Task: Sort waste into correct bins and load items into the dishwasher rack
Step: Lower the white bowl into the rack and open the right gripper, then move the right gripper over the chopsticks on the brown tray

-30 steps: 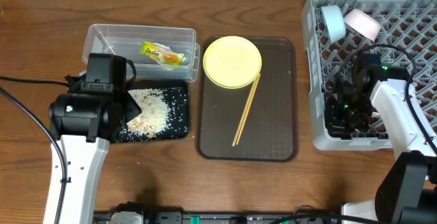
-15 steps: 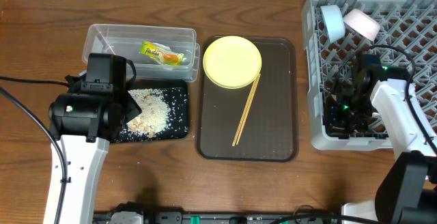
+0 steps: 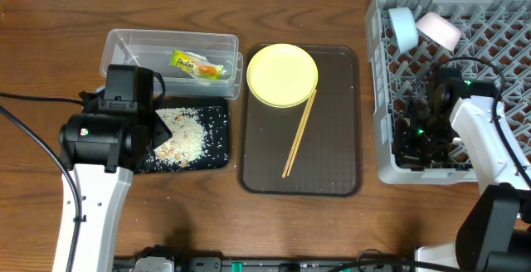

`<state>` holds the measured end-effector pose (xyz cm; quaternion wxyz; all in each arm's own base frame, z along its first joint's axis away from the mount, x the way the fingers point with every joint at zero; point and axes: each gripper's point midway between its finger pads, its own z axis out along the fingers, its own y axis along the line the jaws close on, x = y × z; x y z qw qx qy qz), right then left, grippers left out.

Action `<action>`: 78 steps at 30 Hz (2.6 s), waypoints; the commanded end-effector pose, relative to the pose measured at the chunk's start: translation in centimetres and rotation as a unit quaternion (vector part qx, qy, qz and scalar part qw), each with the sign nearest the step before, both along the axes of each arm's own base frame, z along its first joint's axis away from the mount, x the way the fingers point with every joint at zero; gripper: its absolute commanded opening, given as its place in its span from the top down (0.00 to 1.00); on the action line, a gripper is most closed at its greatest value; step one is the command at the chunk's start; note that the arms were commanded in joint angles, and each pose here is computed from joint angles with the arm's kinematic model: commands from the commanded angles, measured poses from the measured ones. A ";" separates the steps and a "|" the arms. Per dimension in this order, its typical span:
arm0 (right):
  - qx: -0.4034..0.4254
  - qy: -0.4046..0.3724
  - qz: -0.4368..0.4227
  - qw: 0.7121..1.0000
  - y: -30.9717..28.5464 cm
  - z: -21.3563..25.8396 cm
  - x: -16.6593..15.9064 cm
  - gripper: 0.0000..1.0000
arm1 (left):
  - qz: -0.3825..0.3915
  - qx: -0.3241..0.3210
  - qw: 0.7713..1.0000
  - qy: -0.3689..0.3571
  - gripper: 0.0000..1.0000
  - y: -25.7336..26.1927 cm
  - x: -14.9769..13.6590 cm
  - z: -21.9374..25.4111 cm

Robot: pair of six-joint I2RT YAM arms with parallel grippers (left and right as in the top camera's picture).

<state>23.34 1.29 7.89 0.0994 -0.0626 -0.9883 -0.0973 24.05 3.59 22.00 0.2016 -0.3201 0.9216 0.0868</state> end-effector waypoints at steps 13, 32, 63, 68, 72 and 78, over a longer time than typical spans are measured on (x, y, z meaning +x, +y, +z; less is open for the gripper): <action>-0.001 -0.245 -0.010 0.970 0.0 9.4 10.9 0.66 | -0.010 0.011 1.000 0.003 0.20 0.3 0.0 0.2; 0.021 -0.244 0.090 0.965 15.9 7.0 11.0 0.54 | -0.016 0.013 1.000 0.005 0.19 0.3 0.0 0.2; -0.153 -0.130 0.028 0.979 18.8 -8.1 8.5 0.58 | -0.016 0.013 1.000 0.005 0.19 0.3 0.0 0.2; -0.168 -0.118 0.028 0.978 18.0 -8.0 8.0 0.58 | -0.016 0.013 1.000 0.005 0.19 0.3 0.0 0.2; -0.172 -0.112 0.030 0.978 17.8 -8.0 7.8 0.57 | -0.016 0.013 1.000 0.005 0.19 0.3 0.0 0.2; -0.163 -0.119 0.028 0.979 18.2 -8.0 8.1 0.57 | -0.016 0.013 1.000 0.005 0.19 0.3 0.0 0.2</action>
